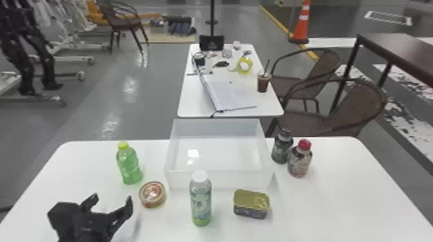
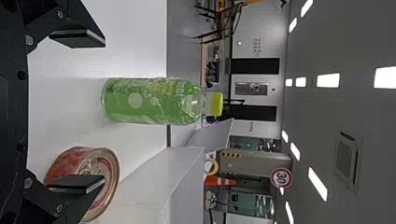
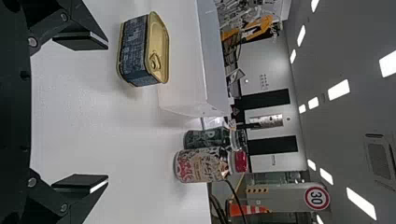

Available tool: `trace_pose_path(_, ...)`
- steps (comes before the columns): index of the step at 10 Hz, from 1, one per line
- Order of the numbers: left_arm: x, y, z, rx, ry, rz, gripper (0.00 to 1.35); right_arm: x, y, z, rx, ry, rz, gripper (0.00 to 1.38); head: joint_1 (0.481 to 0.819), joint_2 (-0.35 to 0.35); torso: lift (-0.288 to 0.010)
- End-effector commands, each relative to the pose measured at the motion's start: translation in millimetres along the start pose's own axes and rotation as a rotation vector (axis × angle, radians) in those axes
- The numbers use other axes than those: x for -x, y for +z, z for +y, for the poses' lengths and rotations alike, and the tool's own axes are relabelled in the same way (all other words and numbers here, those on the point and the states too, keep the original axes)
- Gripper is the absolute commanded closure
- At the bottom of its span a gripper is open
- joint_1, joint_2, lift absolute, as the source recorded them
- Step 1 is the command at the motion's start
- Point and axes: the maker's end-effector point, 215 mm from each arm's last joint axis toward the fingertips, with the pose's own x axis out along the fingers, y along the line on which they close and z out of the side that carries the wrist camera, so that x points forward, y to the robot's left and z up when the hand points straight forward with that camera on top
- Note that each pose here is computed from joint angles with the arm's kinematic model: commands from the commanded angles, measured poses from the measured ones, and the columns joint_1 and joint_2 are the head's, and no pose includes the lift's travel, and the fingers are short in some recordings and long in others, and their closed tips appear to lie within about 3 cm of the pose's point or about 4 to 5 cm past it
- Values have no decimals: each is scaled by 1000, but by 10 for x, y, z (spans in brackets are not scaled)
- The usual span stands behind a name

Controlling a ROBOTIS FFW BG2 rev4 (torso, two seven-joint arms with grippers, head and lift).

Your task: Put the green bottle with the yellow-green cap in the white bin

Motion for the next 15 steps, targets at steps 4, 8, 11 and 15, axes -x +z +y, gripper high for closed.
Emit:
trace_pose_path(4, -592, 123, 29, 23, -58, 28, 257, -14, 6, 0, 1, 1, -1, 269, 549, 0, -100)
trace_pose_path(8, -952, 69, 22, 25, -99, 105, 257, -33, 19, 15, -1, 2, -5, 269, 549, 0, -100)
trace_pose_path(11, -1124, 52, 84, 15, -94, 127, 259, -38, 19, 17, -2, 2, -5, 269, 549, 0, -100)
trace_pose_path(15, -1224, -25, 226, -27, -58, 163, 476, -42, 18, 13, -5, 1, -5, 269, 549, 0, -100)
